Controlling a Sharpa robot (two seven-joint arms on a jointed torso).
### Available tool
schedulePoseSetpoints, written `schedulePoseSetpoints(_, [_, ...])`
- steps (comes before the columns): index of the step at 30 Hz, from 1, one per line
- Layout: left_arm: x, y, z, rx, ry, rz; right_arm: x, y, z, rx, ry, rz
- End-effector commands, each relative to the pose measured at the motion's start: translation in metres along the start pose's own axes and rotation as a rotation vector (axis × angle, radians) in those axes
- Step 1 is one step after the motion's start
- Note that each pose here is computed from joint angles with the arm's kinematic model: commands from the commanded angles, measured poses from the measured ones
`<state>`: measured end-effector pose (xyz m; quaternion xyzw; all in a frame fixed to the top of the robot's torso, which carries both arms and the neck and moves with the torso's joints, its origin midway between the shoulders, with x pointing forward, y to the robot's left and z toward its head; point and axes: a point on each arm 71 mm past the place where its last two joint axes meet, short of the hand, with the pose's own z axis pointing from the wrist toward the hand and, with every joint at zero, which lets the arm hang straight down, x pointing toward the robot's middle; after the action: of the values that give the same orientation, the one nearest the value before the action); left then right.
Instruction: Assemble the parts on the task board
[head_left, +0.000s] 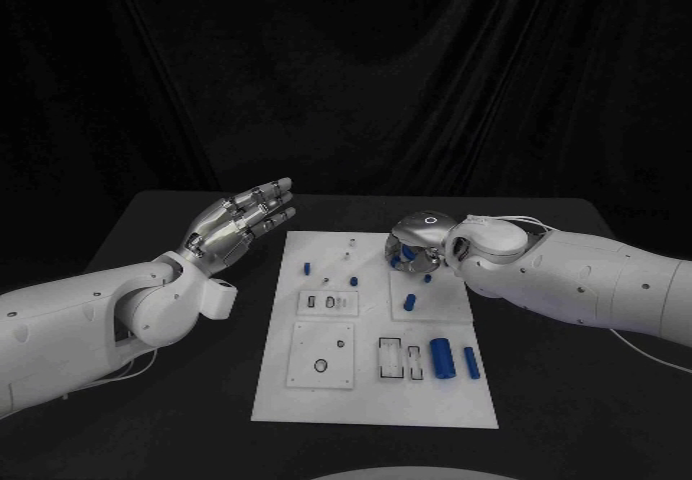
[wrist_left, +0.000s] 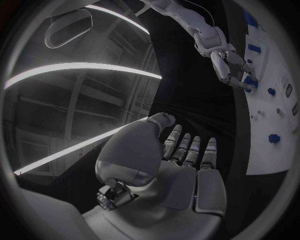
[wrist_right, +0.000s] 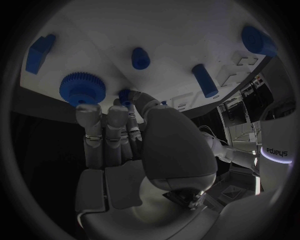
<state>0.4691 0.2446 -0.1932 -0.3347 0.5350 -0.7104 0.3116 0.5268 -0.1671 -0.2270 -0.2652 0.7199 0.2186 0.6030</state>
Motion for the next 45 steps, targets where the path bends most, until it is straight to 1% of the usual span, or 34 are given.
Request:
schedulePoseSetpoints(1, [0.001,-0.0055,-0.0005,0.08,0.009,-0.009,0.0,0.0,-0.004,-0.024,-0.059,-0.01])
schedulePoseSetpoints(5, [0.0005,-0.0054,-0.0009,0.076,0.007,-0.007,-0.006,-0.001,-0.007,-0.026,-0.078,-0.014])
schedulePoseSetpoints(9, [-0.0004,-0.0056,-0.0012,0.076,-0.004,0.001,-0.021,-0.002,-0.007,-0.025,-0.09,-0.026])
schedulePoseSetpoints(12, [0.0,-0.0071,-0.0016,0.093,-0.011,0.007,-0.034,-0.003,-0.006,-0.024,-0.097,-0.03])
schedulePoseSetpoints(16, [0.0011,-0.0097,-0.003,0.119,-0.018,0.013,-0.048,-0.001,-0.003,-0.027,-0.107,-0.032])
schedulePoseSetpoints(19, [0.0015,-0.0109,-0.0041,0.126,-0.021,0.014,-0.055,0.002,0.002,-0.037,-0.105,-0.036])
schedulePoseSetpoints(28, [0.0035,-0.0117,-0.0062,0.112,-0.011,0.004,-0.065,0.009,0.018,-0.051,-0.113,-0.051])
schedulePoseSetpoints(33, [0.0045,-0.0131,-0.0079,0.108,-0.006,-0.003,-0.067,0.01,0.026,-0.05,-0.112,-0.06])
schedulePoseSetpoints(45, [0.0019,-0.015,-0.0116,0.101,-0.009,-0.003,-0.069,0.014,0.042,-0.051,-0.113,-0.072])
